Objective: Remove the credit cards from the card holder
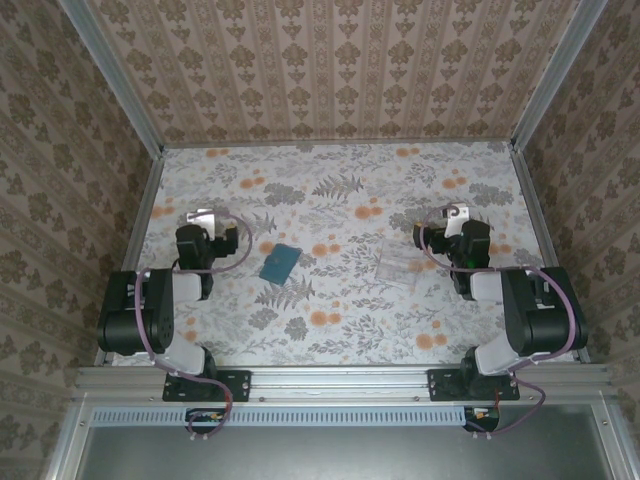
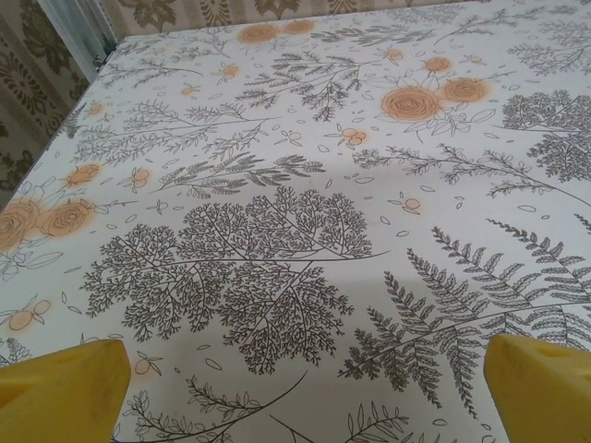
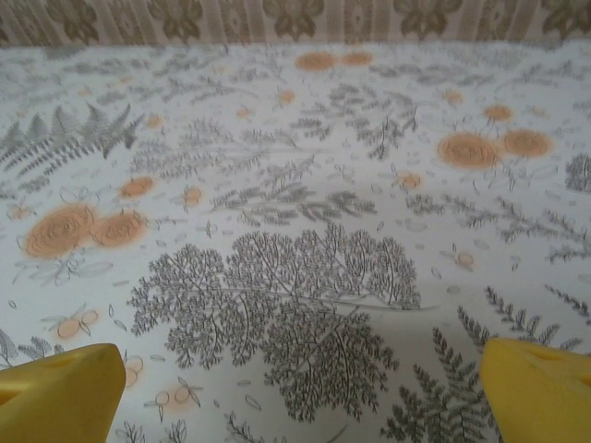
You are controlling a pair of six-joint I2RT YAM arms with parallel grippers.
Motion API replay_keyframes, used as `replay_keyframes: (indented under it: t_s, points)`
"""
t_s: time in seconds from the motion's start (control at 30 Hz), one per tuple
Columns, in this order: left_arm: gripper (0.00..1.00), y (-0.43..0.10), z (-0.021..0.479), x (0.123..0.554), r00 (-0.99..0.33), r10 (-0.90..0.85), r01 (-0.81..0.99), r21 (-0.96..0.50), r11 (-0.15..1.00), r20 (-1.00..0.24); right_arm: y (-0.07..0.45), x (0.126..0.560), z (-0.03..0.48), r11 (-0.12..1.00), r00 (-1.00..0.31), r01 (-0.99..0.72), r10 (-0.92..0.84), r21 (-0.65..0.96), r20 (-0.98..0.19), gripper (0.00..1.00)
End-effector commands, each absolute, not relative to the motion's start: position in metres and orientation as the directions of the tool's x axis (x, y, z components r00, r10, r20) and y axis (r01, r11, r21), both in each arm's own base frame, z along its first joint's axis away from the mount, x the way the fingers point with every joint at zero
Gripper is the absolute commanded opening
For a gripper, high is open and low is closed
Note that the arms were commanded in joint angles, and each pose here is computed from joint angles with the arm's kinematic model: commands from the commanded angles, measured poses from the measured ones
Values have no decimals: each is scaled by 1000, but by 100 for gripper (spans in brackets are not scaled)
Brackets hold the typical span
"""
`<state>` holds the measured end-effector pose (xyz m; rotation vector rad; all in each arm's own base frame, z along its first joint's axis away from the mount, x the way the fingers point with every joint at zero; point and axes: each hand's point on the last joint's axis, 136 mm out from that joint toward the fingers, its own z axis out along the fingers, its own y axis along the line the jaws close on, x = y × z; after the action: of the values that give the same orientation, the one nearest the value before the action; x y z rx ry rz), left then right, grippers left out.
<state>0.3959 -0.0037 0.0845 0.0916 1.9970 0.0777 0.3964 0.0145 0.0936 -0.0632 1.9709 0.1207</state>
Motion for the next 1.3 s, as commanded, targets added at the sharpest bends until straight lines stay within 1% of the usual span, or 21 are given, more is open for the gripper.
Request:
replay_keyframes:
  t_s: [0.0, 0.1, 0.2, 0.3, 0.43, 0.5, 0.6, 0.67, 0.77, 0.83, 0.9, 1.03, 1.13, 1.27]
  points:
    - [100, -13, 116, 404, -402, 160, 41, 157, 987, -901, 12, 407, 115, 996, -444, -69, 24, 61, -896, 100]
    - [100, -29, 131, 403, -405, 235, 74, 225, 972, -884, 13, 407, 116, 996, -519, -55, 33, 72, -854, 100]
    - [100, -45, 143, 398, -439, 273, 101, 255, 962, -856, 10, 400, 118, 996, -592, -3, 72, 92, -803, 100]
    - [100, -56, 152, 390, -502, 252, 104, 232, 967, -828, 7, 387, 130, 990, -652, 60, 135, 126, -746, 99]
    - [100, -65, 168, 376, -556, 189, 101, 160, 982, -810, 9, 360, 129, 972, -733, 146, 232, 184, -640, 94]
    - [100, -65, 178, 368, -582, 143, 84, 116, 990, -801, 12, 347, 129, 959, -762, 184, 278, 217, -584, 88]
    - [100, -63, 186, 353, -638, 79, 49, 61, 997, -766, 22, 329, 127, 947, -801, 185, 299, 261, -519, 80]
    - [100, -59, 191, 343, -683, 52, 27, 46, 999, -728, 24, 318, 125, 940, -822, 208, 318, 271, -472, 72]
    - [100, -55, 193, 327, -746, 39, 16, 40, 999, -665, 32, 307, 120, 930, -850, 222, 332, 294, -409, 54]
    - [100, -56, 194, 318, -774, 50, 37, 35, 999, -631, 36, 302, 115, 925, -858, 245, 347, 291, -380, 46]
    - [100, -55, 196, 310, -794, 60, 48, 36, 998, -605, 40, 300, 113, 921, -861, 259, 356, 290, -362, 40]
    - [100, -54, 197, 298, -810, 92, 87, 38, 996, -579, 48, 302, 111, 923, -866, 262, 354, 282, -352, 36]
    - [100, -52, 191, 296, -798, 119, 106, 56, 993, -590, 55, 306, 109, 930, -872, 257, 340, 262, -352, 34]
    - [100, -42, 192, 297, -801, 86, 79, 39, 996, -592, 58, 310, 101, 928, -873, 272, 349, 253, -340, 32]
